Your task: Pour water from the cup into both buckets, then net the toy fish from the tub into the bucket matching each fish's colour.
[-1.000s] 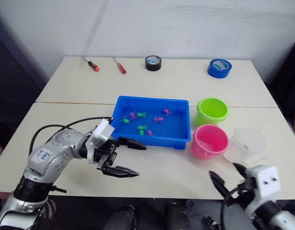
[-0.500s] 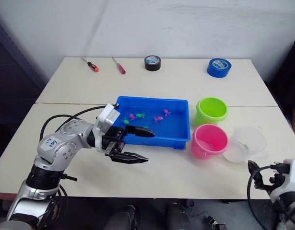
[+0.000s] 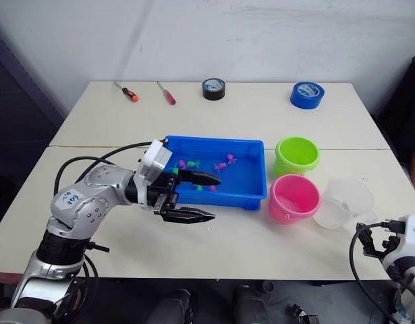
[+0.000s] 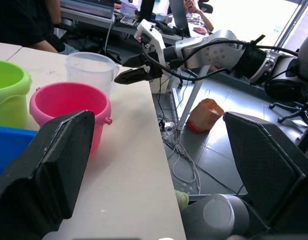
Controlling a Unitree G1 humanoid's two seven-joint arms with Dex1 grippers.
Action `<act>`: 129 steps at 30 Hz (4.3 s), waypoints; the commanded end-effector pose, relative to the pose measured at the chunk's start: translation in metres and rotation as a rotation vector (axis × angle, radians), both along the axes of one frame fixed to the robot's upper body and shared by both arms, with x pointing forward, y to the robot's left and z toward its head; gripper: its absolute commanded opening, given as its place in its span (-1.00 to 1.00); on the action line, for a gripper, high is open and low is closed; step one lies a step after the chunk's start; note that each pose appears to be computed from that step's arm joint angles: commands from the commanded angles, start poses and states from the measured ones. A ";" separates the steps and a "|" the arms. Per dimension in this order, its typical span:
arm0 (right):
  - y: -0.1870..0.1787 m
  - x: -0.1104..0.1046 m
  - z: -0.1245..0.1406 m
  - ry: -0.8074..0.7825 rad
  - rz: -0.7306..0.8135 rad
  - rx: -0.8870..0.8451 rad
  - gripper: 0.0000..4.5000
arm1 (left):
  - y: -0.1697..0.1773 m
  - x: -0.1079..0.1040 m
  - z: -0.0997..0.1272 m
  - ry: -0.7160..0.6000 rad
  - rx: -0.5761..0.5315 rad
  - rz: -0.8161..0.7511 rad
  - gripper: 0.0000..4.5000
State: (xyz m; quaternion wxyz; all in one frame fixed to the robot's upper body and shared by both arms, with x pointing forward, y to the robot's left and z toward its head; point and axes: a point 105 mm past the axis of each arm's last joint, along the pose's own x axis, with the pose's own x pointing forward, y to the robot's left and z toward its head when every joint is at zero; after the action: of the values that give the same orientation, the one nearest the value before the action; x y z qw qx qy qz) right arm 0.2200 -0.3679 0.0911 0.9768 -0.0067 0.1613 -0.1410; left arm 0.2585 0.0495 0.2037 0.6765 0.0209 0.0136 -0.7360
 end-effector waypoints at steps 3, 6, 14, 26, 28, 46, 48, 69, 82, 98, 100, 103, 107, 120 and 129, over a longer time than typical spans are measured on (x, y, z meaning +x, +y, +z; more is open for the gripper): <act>-0.008 0.003 0.006 -0.033 -0.029 -0.040 1.00 | -0.001 -0.006 0.014 -0.049 -0.030 -0.019 0.97; -0.013 0.005 0.008 -0.053 -0.062 -0.053 1.00 | -0.001 -0.006 0.015 -0.051 -0.031 -0.018 0.97; -0.005 0.020 0.004 -0.057 -0.014 -0.075 0.75 | -0.002 -0.005 0.016 -0.062 -0.031 -0.022 1.00; -0.008 0.037 -0.003 -0.085 -0.010 -0.067 0.75 | 0.001 -0.004 0.013 -0.076 -0.018 -0.012 1.00; -0.008 0.040 -0.004 -0.090 -0.007 -0.064 0.75 | 0.002 -0.004 0.013 -0.080 -0.015 -0.007 1.00; -0.004 0.043 0.013 -0.257 0.011 0.033 -0.97 | 0.009 -0.004 0.012 -0.087 -0.004 0.016 1.00; -0.005 0.042 0.026 -0.285 0.014 0.005 -0.97 | 0.009 -0.004 0.012 -0.084 -0.006 0.018 1.00; 0.044 0.059 0.099 -0.139 0.318 -0.816 -0.97 | 0.004 0.002 0.010 -0.071 -0.004 -0.010 1.00; 0.047 0.069 0.114 -0.133 0.269 -0.996 -0.97 | 0.000 0.012 0.014 -0.108 -0.028 0.057 1.00; 0.063 0.078 0.131 -0.177 0.279 -1.186 -0.97 | -0.003 0.015 0.009 -0.105 0.002 0.074 1.00; 0.065 0.078 0.135 -0.193 0.279 -1.229 -0.97 | -0.003 0.016 0.008 -0.111 0.003 0.080 1.00; 0.068 0.078 0.137 -0.207 0.289 -1.270 -0.97 | -0.003 0.016 0.008 -0.112 0.005 0.082 1.00; 0.073 0.079 0.140 -0.215 0.318 -1.345 -0.97 | -0.002 0.015 0.004 -0.105 0.024 0.074 1.00; 0.082 0.076 0.144 -0.262 0.309 -1.477 -0.97 | -0.001 0.018 0.000 -0.116 0.021 0.094 1.00; 0.063 0.078 0.133 -0.218 0.268 -1.255 -0.97 | -0.002 0.028 0.004 -0.107 0.002 0.134 1.00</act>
State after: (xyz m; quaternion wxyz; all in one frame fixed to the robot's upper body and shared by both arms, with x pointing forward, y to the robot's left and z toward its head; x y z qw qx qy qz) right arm 0.3016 -0.2951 0.2070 0.7949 -0.6031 -0.0411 -0.0520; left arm 0.2854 0.0480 0.1977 0.7220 0.0523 -0.0007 -0.6899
